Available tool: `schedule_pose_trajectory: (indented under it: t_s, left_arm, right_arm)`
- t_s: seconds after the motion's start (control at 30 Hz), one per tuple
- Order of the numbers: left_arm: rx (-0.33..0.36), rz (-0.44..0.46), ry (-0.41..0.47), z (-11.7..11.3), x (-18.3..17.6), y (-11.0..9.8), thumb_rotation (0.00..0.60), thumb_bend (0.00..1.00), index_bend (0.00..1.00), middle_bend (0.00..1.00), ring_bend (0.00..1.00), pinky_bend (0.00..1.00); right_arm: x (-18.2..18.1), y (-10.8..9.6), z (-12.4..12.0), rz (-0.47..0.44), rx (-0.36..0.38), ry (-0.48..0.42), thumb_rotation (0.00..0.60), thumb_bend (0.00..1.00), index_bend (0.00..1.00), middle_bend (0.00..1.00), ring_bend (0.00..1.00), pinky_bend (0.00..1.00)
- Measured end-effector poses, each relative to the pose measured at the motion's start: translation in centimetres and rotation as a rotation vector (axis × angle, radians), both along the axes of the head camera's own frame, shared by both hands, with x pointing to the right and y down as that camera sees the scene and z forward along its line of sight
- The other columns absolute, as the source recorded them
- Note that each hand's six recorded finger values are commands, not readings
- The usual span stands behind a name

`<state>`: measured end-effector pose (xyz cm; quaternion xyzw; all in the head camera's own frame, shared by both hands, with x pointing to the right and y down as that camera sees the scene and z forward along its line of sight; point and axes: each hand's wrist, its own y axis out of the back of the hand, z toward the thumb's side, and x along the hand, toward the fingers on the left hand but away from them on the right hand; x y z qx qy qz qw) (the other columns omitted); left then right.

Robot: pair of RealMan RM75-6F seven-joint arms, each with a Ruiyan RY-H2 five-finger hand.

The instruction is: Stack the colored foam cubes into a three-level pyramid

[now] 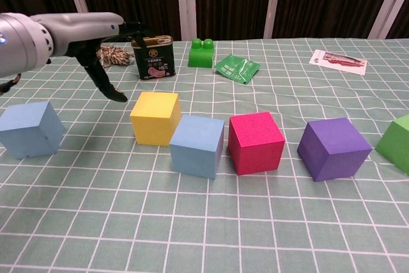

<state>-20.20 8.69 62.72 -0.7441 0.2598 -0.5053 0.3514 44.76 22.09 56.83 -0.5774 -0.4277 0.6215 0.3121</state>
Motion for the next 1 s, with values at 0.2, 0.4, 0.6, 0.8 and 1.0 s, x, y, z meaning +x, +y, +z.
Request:
schedule_pose_trajectory:
  t_s: [0.2, 0.4, 0.6, 0.8, 1.0]
  left_arm:
    - [-0.034, 0.025, 0.028, -0.6, -0.2, 0.9, 0.600, 0.11, 0.02, 0.19, 0.01, 0.08]
    - [-0.068, 0.114, 0.063, -1.3, 1.5, 1.9, 0.600, 0.10, 0.02, 0.20, 0.01, 0.08]
    - [-0.082, 0.207, 0.088, -1.5, 4.0, 3.2, 0.600, 0.10, 0.02, 0.20, 0.01, 0.08]
    - [-0.102, 0.252, 0.073, -0.5, 5.8, 4.4, 0.600, 0.10, 0.02, 0.20, 0.01, 0.08]
    - [-0.118, 0.266, 0.050, 0.7, 7.5, 5.0, 0.600, 0.10, 0.02, 0.20, 0.01, 0.08]
  right_arm:
    - [-0.1, 0.0, -0.1, -0.005, 0.007, 0.003, 0.600, 0.19, 0.00, 0.00, 0.00, 0.00]
    - [0.0, 0.0, 0.0, 0.002, 0.007, 0.003, 0.600, 0.19, 0.00, 0.00, 0.00, 0.00]
    - [0.1, -0.1, 0.0, 0.006, 0.006, 0.000, 0.600, 0.18, 0.00, 0.00, 0.00, 0.00]
    - [0.2, 0.0, 0.0, 0.013, 0.004, -0.003, 0.600, 0.18, 0.00, 0.00, 0.00, 0.00]
    - [0.3, -0.1, 0.0, 0.029, 0.006, -0.009, 0.600, 0.19, 0.00, 0.00, 0.00, 0.00]
